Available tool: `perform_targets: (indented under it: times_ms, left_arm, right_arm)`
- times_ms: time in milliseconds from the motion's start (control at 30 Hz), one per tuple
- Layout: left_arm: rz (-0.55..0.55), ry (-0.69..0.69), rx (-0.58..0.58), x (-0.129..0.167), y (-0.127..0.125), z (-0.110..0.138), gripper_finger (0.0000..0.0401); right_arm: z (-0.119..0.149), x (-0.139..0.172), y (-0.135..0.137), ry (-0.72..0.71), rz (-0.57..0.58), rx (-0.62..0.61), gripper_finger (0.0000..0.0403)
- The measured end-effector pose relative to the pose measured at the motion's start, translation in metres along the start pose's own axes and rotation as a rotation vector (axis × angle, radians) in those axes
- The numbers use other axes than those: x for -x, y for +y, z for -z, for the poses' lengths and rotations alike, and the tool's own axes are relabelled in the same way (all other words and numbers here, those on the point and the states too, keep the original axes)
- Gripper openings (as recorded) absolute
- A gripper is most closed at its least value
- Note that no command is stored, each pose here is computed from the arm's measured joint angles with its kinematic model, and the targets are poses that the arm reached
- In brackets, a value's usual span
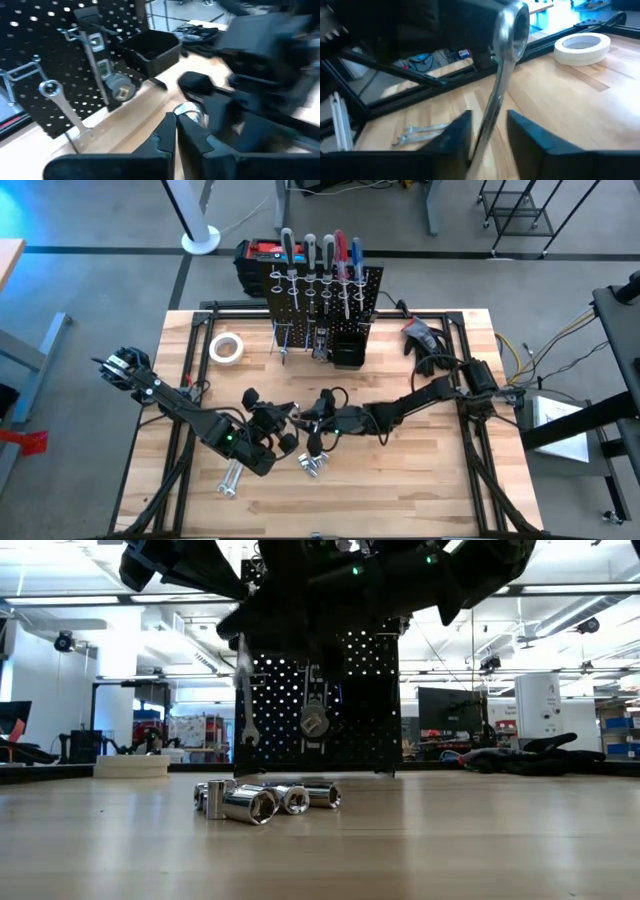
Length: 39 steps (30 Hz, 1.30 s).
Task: Hang tools onto peg board
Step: Hang the left wrench on the peg board
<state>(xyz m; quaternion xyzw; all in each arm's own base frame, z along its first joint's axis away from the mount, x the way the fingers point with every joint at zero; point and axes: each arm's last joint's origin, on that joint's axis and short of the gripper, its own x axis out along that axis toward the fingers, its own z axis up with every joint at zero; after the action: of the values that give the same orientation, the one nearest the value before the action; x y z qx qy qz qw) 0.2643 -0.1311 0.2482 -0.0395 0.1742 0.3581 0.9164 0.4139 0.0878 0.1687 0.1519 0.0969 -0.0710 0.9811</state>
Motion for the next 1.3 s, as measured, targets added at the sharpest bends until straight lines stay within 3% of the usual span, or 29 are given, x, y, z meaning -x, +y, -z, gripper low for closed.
perform_targets:
  times_ms: [67,367,533,767,1100,1300]
  left_arm:
    - [0.006,0.004,-0.002,0.001,0.000,0.000,0.0001]
    - [0.033,0.080,-0.082,0.008,0.008,0.001,0.0001]
    - [0.045,0.074,-0.061,0.027,0.025,-0.009,0.0001]
    - [0.053,0.039,-0.029,0.044,0.044,-0.019,0.0001]
    - [0.042,0.047,-0.048,0.044,0.043,-0.015,0.0000]
    - [0.019,0.072,-0.061,0.044,0.043,-0.007,0.0000]
  right_arm:
    - [0.002,0.000,-0.002,0.010,0.009,0.027,0.0014]
    - [-0.001,-0.004,-0.012,0.045,-0.021,0.021,0.0003]
    - [-0.023,-0.016,-0.033,0.024,-0.066,-0.001,0.0002]
    - [-0.057,-0.041,-0.052,0.027,0.008,-0.020,0.0001]
    - [-0.041,-0.075,-0.083,0.020,0.078,-0.162,0.0001]
    - [-0.033,-0.079,-0.090,-0.064,0.214,-0.202,0.0000]
